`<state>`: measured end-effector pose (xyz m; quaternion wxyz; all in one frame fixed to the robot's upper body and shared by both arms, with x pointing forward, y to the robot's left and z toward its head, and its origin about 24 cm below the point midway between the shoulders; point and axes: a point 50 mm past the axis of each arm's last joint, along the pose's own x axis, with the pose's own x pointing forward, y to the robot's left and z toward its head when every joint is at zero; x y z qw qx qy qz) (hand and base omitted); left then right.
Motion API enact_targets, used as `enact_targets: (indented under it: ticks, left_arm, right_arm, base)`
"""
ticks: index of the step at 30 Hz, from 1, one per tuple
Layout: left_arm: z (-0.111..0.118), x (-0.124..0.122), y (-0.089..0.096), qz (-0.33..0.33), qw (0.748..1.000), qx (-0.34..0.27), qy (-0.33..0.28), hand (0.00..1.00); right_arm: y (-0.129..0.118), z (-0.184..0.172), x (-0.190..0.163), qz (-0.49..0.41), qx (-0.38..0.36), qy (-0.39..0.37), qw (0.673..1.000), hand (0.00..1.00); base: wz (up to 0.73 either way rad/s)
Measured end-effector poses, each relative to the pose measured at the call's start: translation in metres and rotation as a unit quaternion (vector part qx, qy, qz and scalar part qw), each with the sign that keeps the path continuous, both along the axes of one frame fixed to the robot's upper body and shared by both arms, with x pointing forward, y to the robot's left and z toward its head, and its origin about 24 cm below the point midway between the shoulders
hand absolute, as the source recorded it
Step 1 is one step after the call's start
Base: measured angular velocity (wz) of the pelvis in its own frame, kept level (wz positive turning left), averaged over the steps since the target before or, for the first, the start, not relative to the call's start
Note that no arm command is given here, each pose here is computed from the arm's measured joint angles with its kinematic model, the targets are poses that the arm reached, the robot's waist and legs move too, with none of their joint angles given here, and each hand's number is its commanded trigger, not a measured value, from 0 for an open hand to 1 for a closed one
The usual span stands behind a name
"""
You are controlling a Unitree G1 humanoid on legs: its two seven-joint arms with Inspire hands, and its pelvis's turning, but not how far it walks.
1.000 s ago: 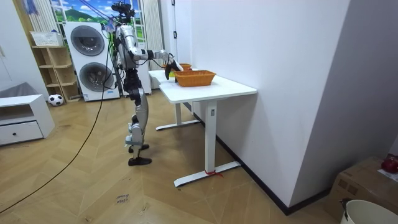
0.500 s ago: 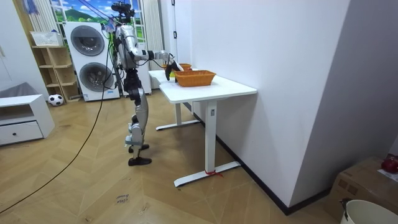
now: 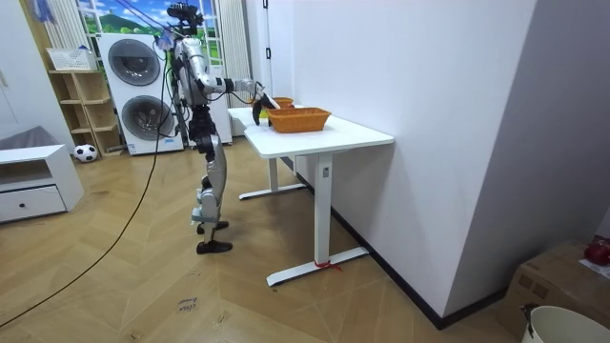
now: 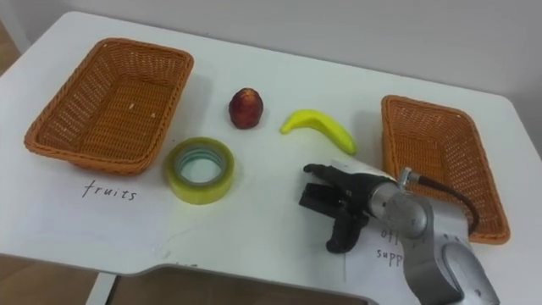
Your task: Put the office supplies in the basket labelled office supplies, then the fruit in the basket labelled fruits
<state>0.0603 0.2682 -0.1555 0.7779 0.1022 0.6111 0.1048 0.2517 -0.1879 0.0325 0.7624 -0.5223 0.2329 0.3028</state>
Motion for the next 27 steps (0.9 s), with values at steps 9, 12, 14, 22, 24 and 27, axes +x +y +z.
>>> enact_targets:
  ticks: [9,12,14,22,24,27]
  left_arm:
    - [0.000,0.004,-0.002,0.002,1.000,0.000,-0.004,0.00]
    - [0.000,0.004,-0.002,0.002,1.000,0.001,-0.004,0.00]
    - [0.000,0.005,-0.002,0.002,1.000,0.001,-0.004,0.00]
    - [0.000,0.005,-0.003,0.004,1.000,0.005,-0.004,0.00]
    - [0.000,0.005,-0.003,0.004,1.000,0.005,-0.004,0.00]
    - [0.000,0.005,-0.003,0.004,1.000,0.006,-0.004,0.00]
  right_arm:
    - [0.002,0.006,0.011,-0.037,-0.028,-0.044,0.998,1.00]
    - [0.002,0.006,0.012,-0.039,-0.032,-0.050,0.997,1.00]
    - [0.002,0.006,0.012,-0.038,-0.038,-0.053,0.997,1.00]
    - [0.003,0.005,0.013,-0.038,-0.034,-0.047,0.998,1.00]
    - [0.003,0.005,0.013,-0.037,-0.033,-0.045,0.998,1.00]
    - [0.003,0.004,0.012,-0.038,-0.032,-0.044,0.998,1.00]
  base:
    - [0.00]
    - [0.00]
    - [0.00]
    - [0.00]
    - [0.00]
    - [0.00]
